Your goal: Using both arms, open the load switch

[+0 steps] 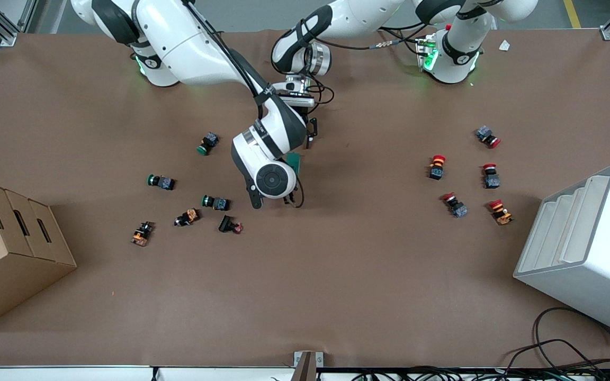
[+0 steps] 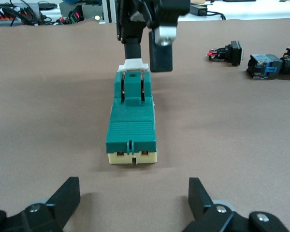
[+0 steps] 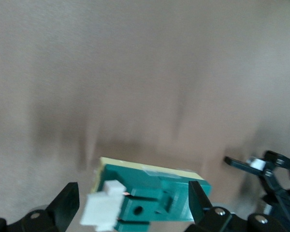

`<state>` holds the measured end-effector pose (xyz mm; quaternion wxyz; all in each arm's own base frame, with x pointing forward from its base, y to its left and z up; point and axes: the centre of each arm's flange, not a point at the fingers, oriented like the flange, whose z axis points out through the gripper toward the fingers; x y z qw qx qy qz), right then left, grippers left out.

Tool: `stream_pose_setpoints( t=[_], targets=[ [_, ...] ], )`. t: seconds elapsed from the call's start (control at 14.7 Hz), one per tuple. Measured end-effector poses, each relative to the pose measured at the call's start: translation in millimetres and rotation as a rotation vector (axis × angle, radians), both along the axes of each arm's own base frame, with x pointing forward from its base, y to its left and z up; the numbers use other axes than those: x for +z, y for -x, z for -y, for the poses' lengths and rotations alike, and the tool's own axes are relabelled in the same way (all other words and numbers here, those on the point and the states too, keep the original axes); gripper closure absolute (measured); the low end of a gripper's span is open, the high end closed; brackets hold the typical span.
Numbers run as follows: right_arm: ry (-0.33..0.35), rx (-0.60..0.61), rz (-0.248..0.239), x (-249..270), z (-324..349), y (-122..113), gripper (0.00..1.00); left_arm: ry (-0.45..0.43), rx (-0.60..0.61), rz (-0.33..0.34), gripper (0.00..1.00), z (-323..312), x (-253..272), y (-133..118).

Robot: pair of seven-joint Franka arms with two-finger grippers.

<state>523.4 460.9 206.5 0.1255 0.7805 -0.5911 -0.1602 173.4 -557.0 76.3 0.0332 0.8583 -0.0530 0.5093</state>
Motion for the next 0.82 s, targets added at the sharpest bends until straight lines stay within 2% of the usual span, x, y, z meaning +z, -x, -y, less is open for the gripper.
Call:
stream_pose_setpoints(
  t=[0.2, 0.61, 0.82],
  targets=[
    [0.017, 0.022, -0.047, 14, -4, 4, 0.0, -0.001, -0.006, 0.018, 0.02, -1, -3, 1],
    [0.05, 0.08, -0.16, 27, -14, 26, 0.0, -0.001, -0.008, 0.023, 0.02, -1, -4, 1],
    [0.055, 0.102, -0.191, 26, -21, 38, 0.0, -0.002, -0.01, 0.026, 0.02, -1, -4, 2]
  ],
)
